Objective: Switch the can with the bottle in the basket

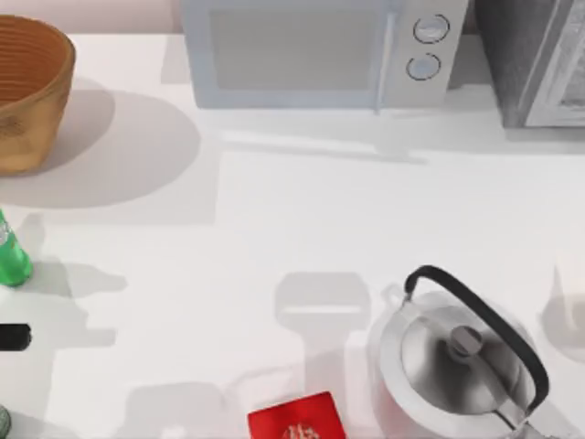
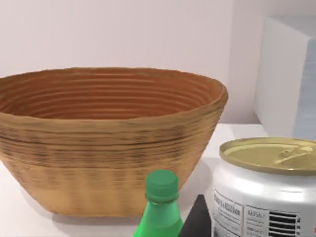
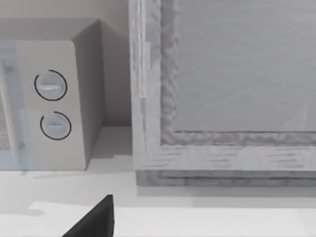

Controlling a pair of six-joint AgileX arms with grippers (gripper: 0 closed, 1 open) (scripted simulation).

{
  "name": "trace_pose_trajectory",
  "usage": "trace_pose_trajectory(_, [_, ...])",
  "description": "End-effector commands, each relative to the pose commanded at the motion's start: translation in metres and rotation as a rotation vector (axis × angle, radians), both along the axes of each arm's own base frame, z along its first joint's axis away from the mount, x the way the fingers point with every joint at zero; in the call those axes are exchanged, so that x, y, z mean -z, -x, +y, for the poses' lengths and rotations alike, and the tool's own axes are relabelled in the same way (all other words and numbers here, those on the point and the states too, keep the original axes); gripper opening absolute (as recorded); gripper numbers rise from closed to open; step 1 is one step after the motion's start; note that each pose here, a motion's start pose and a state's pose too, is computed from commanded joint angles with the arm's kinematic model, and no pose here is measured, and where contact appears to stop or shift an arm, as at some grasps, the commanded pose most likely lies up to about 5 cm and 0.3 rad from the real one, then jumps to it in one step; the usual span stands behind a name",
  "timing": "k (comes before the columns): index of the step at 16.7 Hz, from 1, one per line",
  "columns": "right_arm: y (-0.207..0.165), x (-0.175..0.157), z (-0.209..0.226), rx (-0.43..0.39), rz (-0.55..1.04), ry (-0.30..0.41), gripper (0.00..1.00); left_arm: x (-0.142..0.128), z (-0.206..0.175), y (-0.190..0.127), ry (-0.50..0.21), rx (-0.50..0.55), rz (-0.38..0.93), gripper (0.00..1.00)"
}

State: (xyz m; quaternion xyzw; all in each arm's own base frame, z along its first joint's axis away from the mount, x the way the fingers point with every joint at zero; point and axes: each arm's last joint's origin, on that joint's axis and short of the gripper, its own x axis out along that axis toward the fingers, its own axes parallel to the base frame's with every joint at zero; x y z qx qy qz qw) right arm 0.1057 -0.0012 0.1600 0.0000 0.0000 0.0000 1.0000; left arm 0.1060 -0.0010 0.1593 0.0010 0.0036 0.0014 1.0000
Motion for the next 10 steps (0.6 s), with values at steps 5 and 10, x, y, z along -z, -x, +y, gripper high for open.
trace_pose_trajectory(5, [0.0, 0.0, 0.0, 0.0, 0.0, 0.0, 1.0, -0.024, -0.006, -0.004, -0.033, 0.093, -0.034, 0.0])
trace_pose_trajectory(10, [0.0, 0.0, 0.0, 0.0, 0.0, 0.0, 1.0, -0.064, -0.02, -0.029, -0.073, 0.295, -0.051, 0.0])
